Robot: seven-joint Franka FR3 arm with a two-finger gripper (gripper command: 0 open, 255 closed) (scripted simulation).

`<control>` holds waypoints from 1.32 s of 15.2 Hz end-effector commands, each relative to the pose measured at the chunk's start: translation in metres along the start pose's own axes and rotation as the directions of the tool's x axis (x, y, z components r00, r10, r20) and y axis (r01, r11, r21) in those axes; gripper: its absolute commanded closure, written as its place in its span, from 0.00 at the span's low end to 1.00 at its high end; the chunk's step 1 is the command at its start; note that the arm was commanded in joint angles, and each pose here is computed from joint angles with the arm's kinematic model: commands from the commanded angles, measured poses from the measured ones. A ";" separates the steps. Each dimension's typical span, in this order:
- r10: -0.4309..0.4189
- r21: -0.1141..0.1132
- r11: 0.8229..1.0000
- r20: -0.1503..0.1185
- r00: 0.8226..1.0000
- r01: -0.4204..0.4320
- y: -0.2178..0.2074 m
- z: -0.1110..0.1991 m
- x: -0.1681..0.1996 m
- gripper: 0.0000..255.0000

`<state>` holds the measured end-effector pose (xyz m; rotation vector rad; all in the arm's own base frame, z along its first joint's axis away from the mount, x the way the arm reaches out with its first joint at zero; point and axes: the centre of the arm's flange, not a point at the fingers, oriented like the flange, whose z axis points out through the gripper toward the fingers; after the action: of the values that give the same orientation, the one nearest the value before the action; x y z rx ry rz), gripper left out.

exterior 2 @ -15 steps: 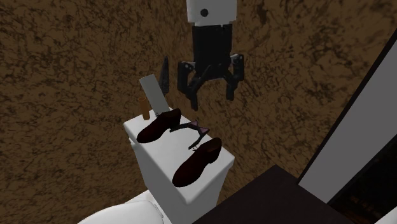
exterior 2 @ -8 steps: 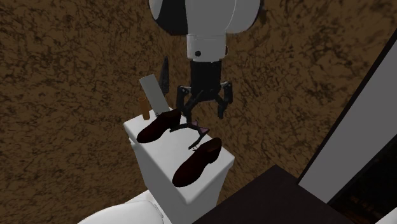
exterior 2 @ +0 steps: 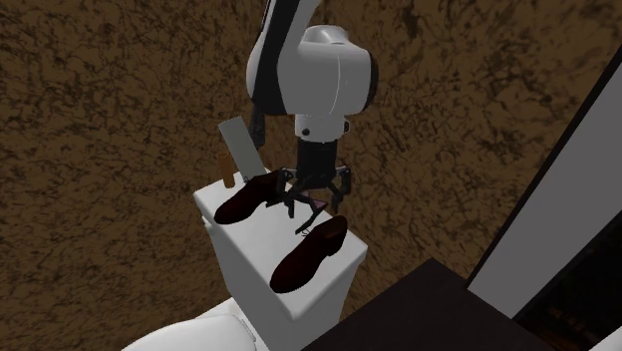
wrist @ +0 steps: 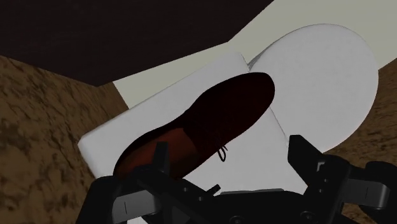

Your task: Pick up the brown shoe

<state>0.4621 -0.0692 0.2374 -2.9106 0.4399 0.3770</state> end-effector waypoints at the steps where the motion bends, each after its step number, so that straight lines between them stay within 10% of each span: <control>1: 0.025 0.020 0.999 0.011 1.000 -0.026 0.005 0.022 0.019 0.00; 12: 0.041 0.033 0.999 0.019 0.999 -0.042 0.014 0.074 0.041 0.00; 13: 0.041 0.033 0.999 0.018 0.999 -0.042 0.013 0.074 0.041 1.00; 20: 0.041 0.033 0.999 0.018 0.999 -0.042 0.014 0.074 0.041 1.00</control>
<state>0.4798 -0.0769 0.1544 -2.8676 0.4984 0.3944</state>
